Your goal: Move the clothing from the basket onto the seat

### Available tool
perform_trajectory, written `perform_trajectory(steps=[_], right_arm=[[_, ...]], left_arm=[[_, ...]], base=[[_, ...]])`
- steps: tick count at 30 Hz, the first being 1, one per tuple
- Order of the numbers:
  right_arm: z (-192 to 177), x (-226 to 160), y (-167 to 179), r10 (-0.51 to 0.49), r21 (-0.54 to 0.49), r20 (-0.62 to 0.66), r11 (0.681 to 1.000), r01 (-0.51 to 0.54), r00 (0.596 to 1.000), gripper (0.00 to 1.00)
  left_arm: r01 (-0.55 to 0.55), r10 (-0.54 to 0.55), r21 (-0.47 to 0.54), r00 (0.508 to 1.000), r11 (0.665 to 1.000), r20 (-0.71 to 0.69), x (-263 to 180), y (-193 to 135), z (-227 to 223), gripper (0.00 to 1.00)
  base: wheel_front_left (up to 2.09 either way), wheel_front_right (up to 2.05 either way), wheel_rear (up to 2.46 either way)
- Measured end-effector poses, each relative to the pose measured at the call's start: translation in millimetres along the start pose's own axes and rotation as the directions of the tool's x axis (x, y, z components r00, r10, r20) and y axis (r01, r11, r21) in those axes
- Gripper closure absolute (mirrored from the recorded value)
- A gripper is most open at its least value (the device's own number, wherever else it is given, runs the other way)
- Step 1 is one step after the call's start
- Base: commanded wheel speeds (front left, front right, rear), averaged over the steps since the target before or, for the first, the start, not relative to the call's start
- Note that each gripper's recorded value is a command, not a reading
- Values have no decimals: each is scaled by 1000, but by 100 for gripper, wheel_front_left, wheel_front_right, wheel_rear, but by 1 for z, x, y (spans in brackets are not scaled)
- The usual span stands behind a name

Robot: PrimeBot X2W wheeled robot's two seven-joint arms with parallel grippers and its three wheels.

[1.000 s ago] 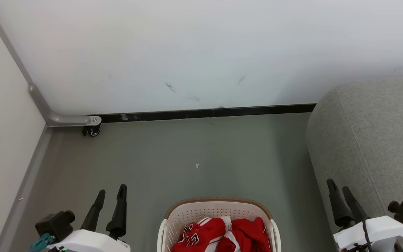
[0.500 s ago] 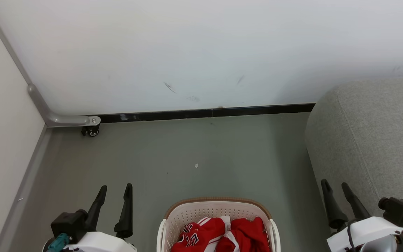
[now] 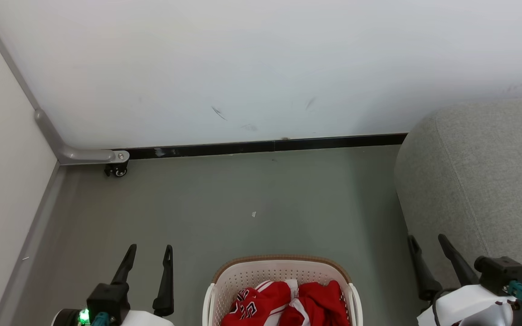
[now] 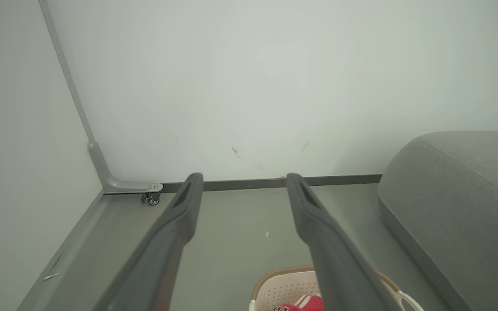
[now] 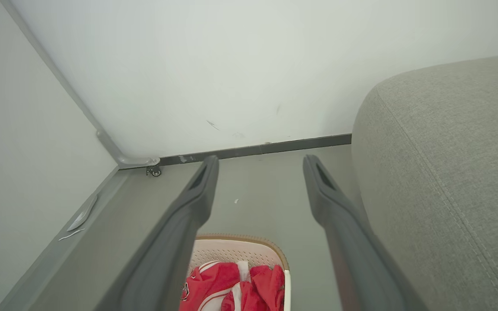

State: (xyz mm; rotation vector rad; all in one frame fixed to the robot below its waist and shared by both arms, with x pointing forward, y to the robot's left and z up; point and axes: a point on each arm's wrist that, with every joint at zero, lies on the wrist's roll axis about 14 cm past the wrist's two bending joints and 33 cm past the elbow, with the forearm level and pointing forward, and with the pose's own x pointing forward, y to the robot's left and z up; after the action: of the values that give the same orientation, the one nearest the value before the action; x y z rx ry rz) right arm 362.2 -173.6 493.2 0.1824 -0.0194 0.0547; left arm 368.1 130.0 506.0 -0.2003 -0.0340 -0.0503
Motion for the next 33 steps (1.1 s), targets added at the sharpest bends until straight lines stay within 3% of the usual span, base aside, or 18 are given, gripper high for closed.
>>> perform_trajectory(steps=[10, 33], right_arm=[[1, -1, 6, 34, -116, 10, 993, -33, 999, 0], [-3, -1, 6, 35, -119, -1, 992, -35, 999, 0]], left_arm=[[6, -11, 118, 999, 993, 36, 0, -4, 3, 0], [-25, 24, 127, 1000, 992, 8, 0, 4, -6, 0]], base=[[0, 0, 0], [0, 0, 0]])
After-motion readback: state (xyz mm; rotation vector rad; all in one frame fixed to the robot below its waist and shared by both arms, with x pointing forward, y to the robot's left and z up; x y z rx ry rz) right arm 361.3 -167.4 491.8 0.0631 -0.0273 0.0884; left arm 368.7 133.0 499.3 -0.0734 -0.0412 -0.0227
